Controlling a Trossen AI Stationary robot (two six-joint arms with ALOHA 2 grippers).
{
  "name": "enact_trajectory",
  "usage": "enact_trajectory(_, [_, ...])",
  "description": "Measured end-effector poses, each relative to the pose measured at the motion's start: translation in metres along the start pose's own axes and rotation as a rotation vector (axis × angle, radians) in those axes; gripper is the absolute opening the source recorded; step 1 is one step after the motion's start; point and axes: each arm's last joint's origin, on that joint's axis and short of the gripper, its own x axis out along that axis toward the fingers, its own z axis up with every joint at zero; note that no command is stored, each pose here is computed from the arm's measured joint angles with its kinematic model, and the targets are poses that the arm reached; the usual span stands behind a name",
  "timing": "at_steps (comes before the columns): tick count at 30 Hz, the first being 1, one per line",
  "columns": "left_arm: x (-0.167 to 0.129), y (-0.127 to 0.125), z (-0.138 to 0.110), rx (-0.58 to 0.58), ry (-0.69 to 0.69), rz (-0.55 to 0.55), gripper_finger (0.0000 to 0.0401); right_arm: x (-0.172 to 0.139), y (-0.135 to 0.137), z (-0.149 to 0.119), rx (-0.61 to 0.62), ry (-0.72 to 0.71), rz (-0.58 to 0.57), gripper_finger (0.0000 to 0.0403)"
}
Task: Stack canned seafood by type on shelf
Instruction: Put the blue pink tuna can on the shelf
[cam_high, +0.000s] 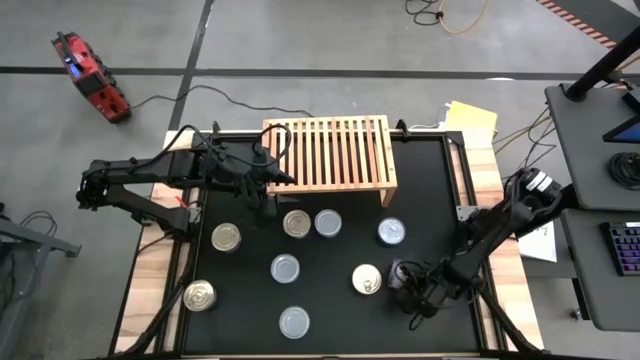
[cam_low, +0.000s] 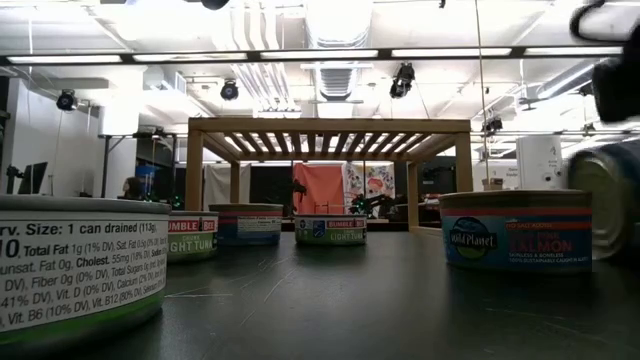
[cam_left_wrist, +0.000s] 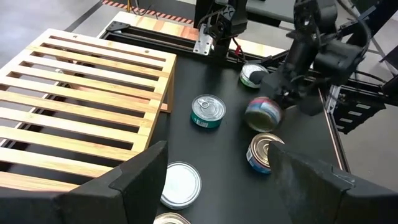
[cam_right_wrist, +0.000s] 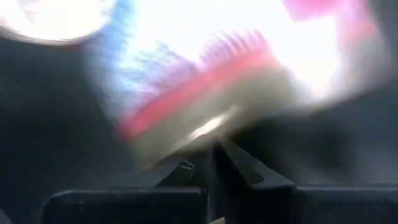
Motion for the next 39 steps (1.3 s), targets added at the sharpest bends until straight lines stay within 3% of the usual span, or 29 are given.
enact_trajectory(14, [0.0,0.0,0.0,0.007,-0.001,0.001,0.0261,0.002,0.005,-0.001,0.014,0.004,0.039,0.0013])
enact_trajectory(23, [0.0,0.0,0.0,0.008,-0.002,0.001,0.0261,-0.065,0.012,0.014,-0.13,0.019,0.303,0.0013])
enact_trajectory(31, [0.0,0.0,0.001,0.01,-0.006,0.001,0.0261,-0.099,-0.001,0.046,-0.277,-0.079,0.271,0.0017])
enact_trajectory(35, [0.0,0.0,0.001,0.005,-0.007,0.0,0.0261,-0.1,-0.002,0.066,-0.325,-0.112,0.233,0.0059])
enact_trajectory(39, [0.0,0.0,0.001,0.002,-0.013,-0.002,0.0261,-0.096,-0.005,0.078,-0.361,-0.126,0.188,0.0136])
